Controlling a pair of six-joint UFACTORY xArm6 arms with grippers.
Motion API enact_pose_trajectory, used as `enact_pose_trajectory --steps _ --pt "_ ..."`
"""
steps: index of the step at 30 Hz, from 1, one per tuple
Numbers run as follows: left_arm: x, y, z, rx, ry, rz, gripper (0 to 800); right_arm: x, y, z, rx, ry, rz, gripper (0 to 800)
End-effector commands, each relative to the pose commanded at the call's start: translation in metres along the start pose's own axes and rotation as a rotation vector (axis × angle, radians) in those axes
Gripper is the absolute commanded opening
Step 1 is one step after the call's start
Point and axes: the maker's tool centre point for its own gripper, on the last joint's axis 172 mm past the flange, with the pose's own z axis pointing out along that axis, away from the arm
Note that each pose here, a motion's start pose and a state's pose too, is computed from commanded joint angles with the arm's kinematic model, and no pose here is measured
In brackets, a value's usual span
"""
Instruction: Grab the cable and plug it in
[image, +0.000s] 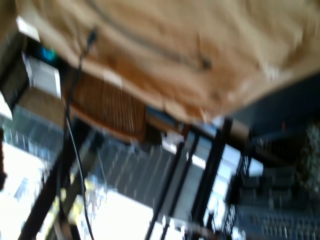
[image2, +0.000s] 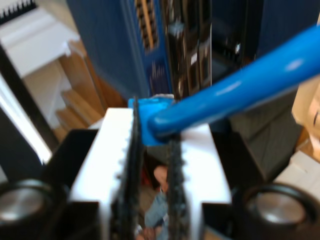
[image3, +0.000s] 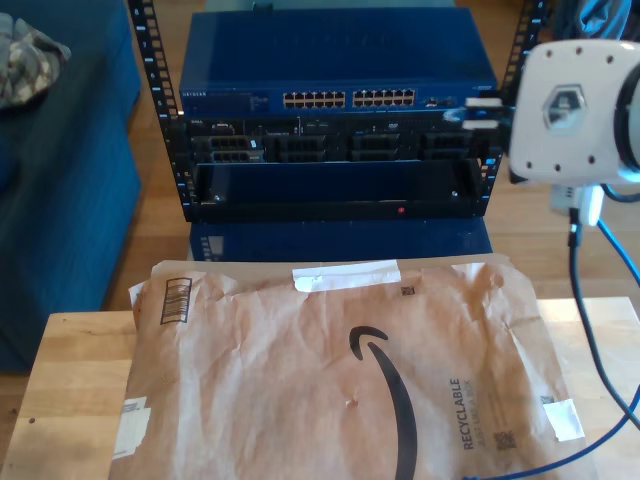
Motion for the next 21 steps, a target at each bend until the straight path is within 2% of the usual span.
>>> enact_pose_trajectory --steps 3,6,7,10,11,12,14,17,19,21 --pt "0.047 -0.025 -0.009 0.014 0.064 0.087 798 0.01 0.007 0.002 -0.009 0.015 0.009 0" --pt "0.081 -0.047 -0.011 0.032 0.072 0.195 798 0.032 0.008 0.0 -0.001 0.054 0.039 0" --pt "0.096 -0.055 -0.014 0.022 0.07 0.204 798 0.037 0.008 0.0 0.0 0.061 0.045 0" --pt "0.151 -0.079 -0.013 -0.007 0.1 0.126 798 0.043 0.01 0.001 -0.002 0.072 0.054 0" --pt "0.164 -0.088 -0.009 -0.006 0.103 0.123 799 0.049 0.011 0.001 -0.002 0.081 0.061 0" --pt "0.173 -0.099 -0.005 0.001 0.102 0.145 799 0.055 0.012 0.001 -0.003 0.092 0.07 0" --pt "0.186 -0.122 0.009 0.029 0.089 0.208 799 0.064 0.021 0.004 -0.016 0.104 0.082 0" --pt "0.192 -0.15 0.036 0.039 0.088 0.264 799 0.071 0.031 0.008 -0.033 0.114 0.092 0" --pt "0.189 -0.162 0.063 0.05 0.067 0.29 799 0.076 0.034 0.009 -0.036 0.123 0.098 0" --pt "0.186 -0.183 0.094 0.085 0.033 0.282 799 0.081 0.035 0.008 -0.035 0.13 0.105 0"
